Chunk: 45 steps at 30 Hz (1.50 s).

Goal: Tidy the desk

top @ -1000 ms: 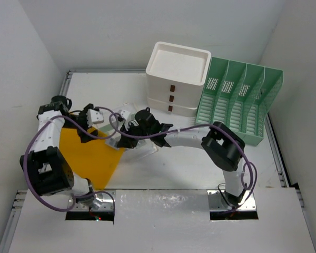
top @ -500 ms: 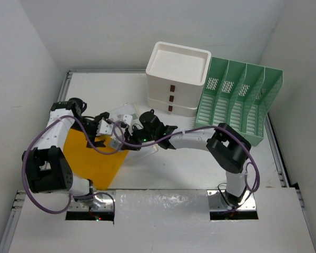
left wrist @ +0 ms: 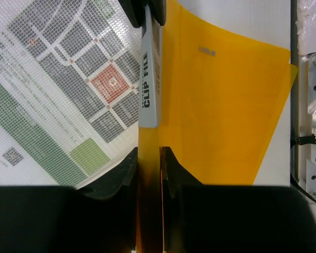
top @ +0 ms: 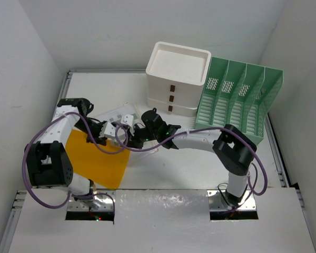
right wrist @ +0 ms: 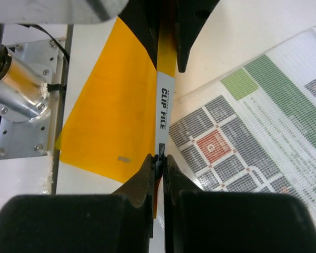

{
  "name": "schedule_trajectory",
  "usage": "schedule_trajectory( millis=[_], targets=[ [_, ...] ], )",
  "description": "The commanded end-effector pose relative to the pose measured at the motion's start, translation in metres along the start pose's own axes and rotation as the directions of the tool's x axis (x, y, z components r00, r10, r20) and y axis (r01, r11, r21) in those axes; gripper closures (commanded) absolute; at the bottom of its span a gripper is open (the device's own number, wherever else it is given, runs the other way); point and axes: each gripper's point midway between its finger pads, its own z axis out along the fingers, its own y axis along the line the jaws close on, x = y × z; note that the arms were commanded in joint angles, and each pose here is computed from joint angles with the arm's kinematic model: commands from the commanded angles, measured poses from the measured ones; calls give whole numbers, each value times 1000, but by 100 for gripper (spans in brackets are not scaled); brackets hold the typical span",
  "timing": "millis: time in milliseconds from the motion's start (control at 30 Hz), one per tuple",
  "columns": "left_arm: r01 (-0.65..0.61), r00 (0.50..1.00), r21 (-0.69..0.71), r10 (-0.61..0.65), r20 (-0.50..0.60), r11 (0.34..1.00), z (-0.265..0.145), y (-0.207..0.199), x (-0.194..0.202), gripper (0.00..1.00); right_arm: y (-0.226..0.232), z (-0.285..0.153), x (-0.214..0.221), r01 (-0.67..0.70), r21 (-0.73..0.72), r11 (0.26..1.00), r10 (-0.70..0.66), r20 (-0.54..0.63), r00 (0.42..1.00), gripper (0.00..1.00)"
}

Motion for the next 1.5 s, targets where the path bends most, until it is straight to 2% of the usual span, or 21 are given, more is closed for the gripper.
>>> schedule_trajectory(
  millis=[0,100,133,167,233,267,400,500,700,767,800,833,967,1000,1033,1167,1267,1300,1367,1433,1467],
  targets=[
    [-63,997,-78,59,-56,995,-10,15,1,100,23,-10,-57,112,-79,991,-100,140,985,100],
    [-34,999,-149,33,-12,988,-23,22,-16,100,16,-19,-67,57,-10,998,-55,150,987,95],
    [10,1000,-191,-8,12,981,-33,29,-27,100,12,-24,-71,26,12,1000,-28,156,987,67],
    [33,999,-216,-26,34,976,-40,33,-34,100,10,-31,-76,6,25,1000,-10,166,986,51],
    [99,992,-266,-73,104,959,-55,42,-54,100,2,-56,-97,-55,86,995,34,226,974,24],
    [112,989,-285,-79,126,952,-61,44,-61,100,-3,-67,-103,-85,123,989,53,249,967,19],
    [222,949,-315,-131,287,923,-85,50,-101,100,-37,-135,-112,-315,393,864,197,313,929,10],
    [354,885,-314,-207,416,881,-113,58,-134,100,-52,-194,-122,-373,570,732,184,361,914,9],
    [469,787,-325,-222,576,821,-166,63,-188,100,-42,-268,-134,-439,662,607,120,470,874,8],
    [539,752,-381,-225,620,751,-187,71,-196,100,-37,-276,-134,-459,652,604,113,500,859,8],
    [629,688,-352,-287,666,693,-190,74,-195,100,-36,-276,-134,-471,643,603,118,512,851,8],
    [603,708,-469,-161,688,646,-218,81,-206,100,-36,-278,-136,-474,644,601,114,517,848,8],
    [702,693,-654,-59,719,281,-287,102,-186,100,-44,-276,-145,-494,650,577,119,531,839,7],
    [715,686,-663,-39,727,222,-297,105,-182,100,-48,-270,-148,-507,638,579,128,544,830,7],
    [704,700,-701,54,712,110,-327,107,-183,100,-48,-269,-167,-521,603,604,100,591,800,7],
    [693,715,-716,214,666,-87,-366,118,-172,100,-59,-249,-222,-599,451,662,97,740,665,8],
    [670,733,-731,276,622,-131,-365,126,-165,100,-73,-220,-269,-640,302,706,164,810,563,9],
    [640,753,-754,314,578,-147,-370,126,-170,100,-88,-195,-266,-649,296,701,198,794,575,10],
    [604,788,-771,300,538,-204,-362,131,-156,100,-95,-197,-300,-632,287,720,172,809,562,11],
    [503,860,-785,299,413,-362,-384,127,-147,100,-109,-200,-305,-637,344,690,138,801,583,12],
    [483,872,-782,297,390,-393,-384,129,-147,100,-112,-204,-304,-624,381,682,106,793,600,12]
  ],
)
